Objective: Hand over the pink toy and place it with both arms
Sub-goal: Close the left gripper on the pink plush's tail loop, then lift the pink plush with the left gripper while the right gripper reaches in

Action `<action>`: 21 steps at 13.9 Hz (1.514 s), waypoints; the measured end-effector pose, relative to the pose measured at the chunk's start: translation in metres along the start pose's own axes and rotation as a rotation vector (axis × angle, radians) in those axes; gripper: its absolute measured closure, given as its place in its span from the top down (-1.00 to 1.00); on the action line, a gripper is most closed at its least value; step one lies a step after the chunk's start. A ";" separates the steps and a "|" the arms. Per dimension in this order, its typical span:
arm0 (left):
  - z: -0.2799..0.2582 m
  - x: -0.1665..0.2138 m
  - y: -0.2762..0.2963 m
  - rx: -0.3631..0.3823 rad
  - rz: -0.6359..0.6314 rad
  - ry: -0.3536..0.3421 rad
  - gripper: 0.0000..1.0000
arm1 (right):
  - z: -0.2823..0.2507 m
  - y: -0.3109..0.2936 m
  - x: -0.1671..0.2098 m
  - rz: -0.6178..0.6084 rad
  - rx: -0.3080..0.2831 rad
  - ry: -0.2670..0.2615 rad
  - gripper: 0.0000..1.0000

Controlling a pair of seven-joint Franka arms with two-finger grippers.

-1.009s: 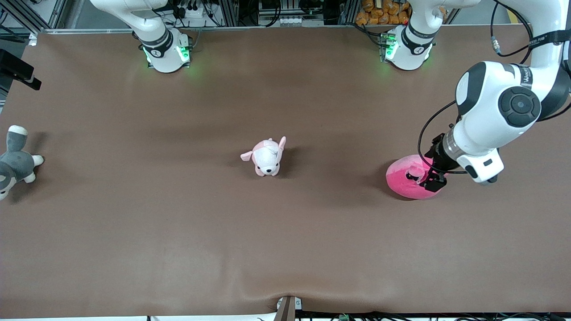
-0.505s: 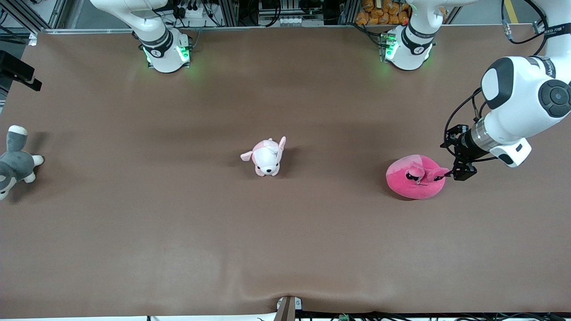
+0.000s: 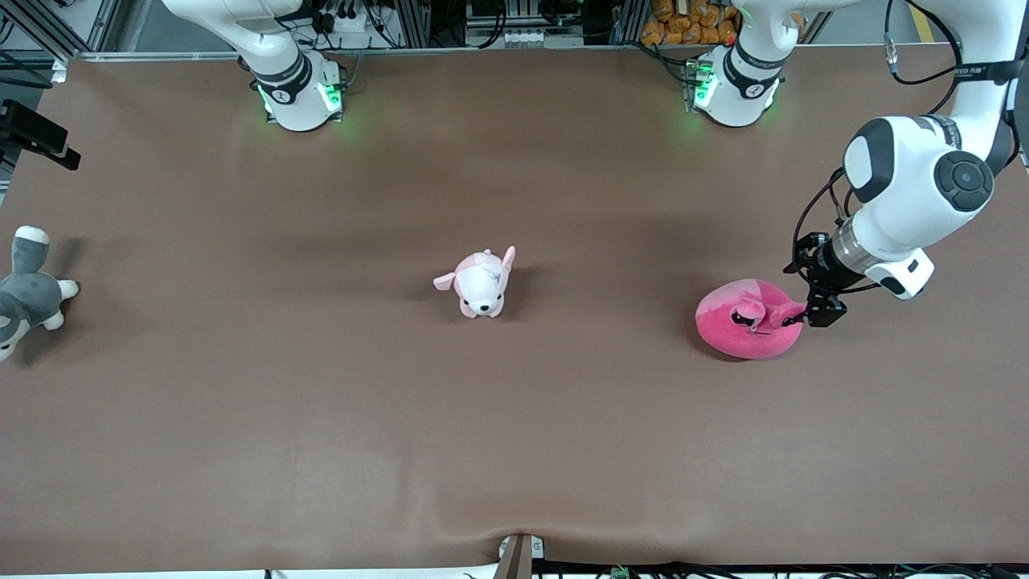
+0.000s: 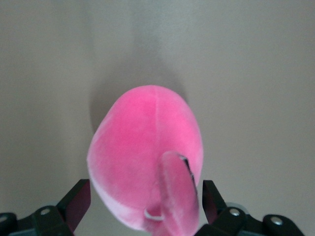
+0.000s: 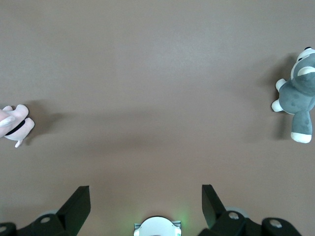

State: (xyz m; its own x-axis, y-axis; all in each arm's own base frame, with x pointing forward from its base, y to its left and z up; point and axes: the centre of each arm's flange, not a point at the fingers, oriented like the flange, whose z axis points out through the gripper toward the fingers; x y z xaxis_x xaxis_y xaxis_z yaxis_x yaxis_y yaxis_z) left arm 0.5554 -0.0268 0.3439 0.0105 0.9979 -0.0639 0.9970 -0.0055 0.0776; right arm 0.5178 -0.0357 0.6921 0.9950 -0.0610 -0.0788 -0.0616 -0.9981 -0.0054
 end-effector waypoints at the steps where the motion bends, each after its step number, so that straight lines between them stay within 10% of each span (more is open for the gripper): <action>1: 0.005 0.004 0.002 -0.011 -0.007 0.000 1.00 | 0.000 -0.001 0.000 -0.001 0.000 0.000 1.00; 10: 0.023 0.005 0.007 -0.030 -0.010 -0.001 0.92 | 0.004 -0.002 0.003 -0.003 -0.001 -0.008 1.00; 18: 0.000 -0.002 0.013 -0.081 0.003 -0.003 -0.72 | 0.021 -0.003 0.015 -0.002 -0.007 -0.044 1.00; 21: -0.028 -0.003 0.026 -0.138 -0.016 -0.007 -0.79 | 0.076 -0.005 0.048 0.002 -0.020 -0.151 1.00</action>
State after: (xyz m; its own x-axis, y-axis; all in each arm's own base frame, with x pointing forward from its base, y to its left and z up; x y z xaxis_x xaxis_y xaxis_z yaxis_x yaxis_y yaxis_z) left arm 0.5794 -0.0284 0.3741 -0.0043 0.9973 -0.0734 0.9768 0.0199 0.2130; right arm 0.5595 -0.0327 0.6131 0.9716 -0.0619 -0.2284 -0.0601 -0.9981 0.0147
